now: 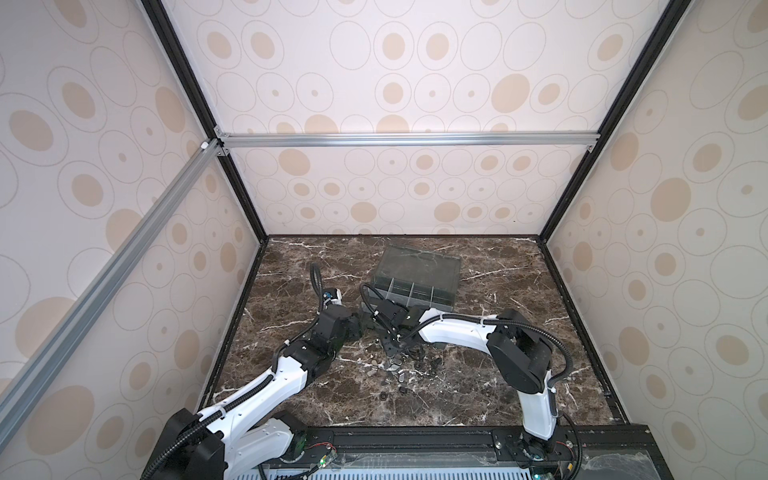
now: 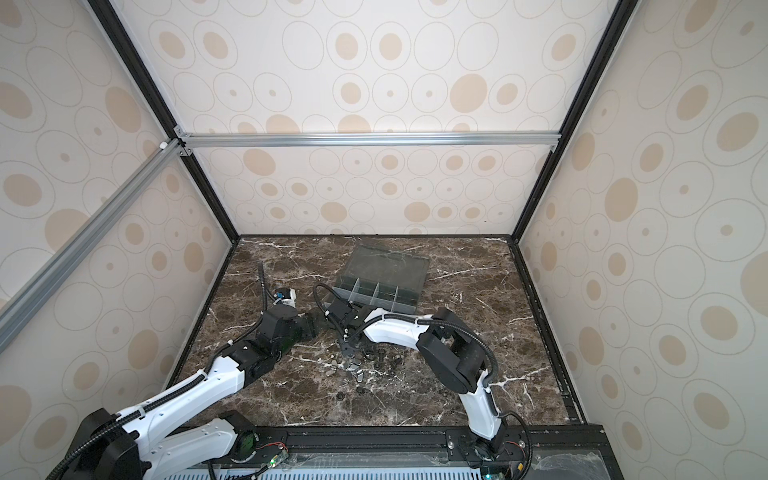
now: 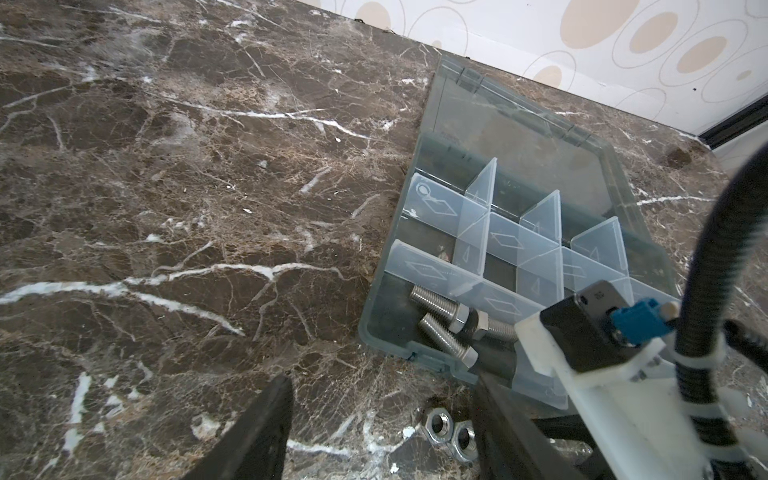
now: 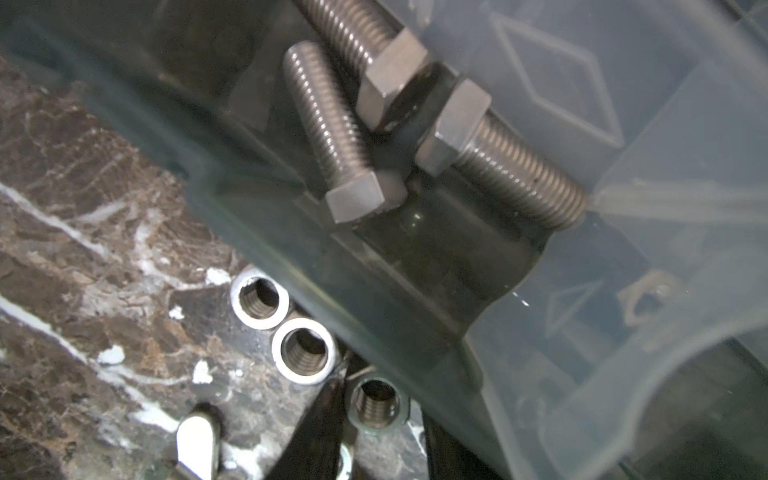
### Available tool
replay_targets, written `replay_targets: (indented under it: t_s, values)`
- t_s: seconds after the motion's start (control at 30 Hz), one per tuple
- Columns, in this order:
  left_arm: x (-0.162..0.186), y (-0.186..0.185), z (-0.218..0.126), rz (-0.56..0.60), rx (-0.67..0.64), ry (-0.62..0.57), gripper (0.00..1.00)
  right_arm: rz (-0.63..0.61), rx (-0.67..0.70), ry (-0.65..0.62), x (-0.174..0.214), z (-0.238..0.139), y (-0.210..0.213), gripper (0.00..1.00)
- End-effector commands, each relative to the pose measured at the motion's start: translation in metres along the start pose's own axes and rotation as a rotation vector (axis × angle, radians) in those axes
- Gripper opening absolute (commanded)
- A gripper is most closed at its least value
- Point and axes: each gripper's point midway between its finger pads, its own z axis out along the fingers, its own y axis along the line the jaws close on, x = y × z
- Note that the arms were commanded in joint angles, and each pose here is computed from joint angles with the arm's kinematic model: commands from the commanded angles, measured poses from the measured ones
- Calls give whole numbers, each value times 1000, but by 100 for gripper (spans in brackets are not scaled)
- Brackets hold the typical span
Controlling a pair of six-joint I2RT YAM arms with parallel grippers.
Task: Sort the screws and nuts into containers
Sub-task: 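Lower the right gripper and close it on the silver hex nut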
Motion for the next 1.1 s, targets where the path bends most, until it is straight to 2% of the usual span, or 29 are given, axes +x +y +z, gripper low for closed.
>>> replay_targets:
  t_s: [0.0, 0.47, 0.77, 1.07]
  values:
    - [-5, 1, 1, -25, -3, -18, 69, 11, 57, 8, 1, 10, -15, 33]
    - [-4, 0, 2, -28, 0, -8, 69, 10, 39, 26, 8, 10, -15, 25]
    - [-2, -2, 3, -25, 6, 5, 69, -3, 14, -37, 5, -33, -19, 24]
    - [2, -2, 7, -32, 8, 19, 69, 11, 41, -193, -10, -89, -41, 24]
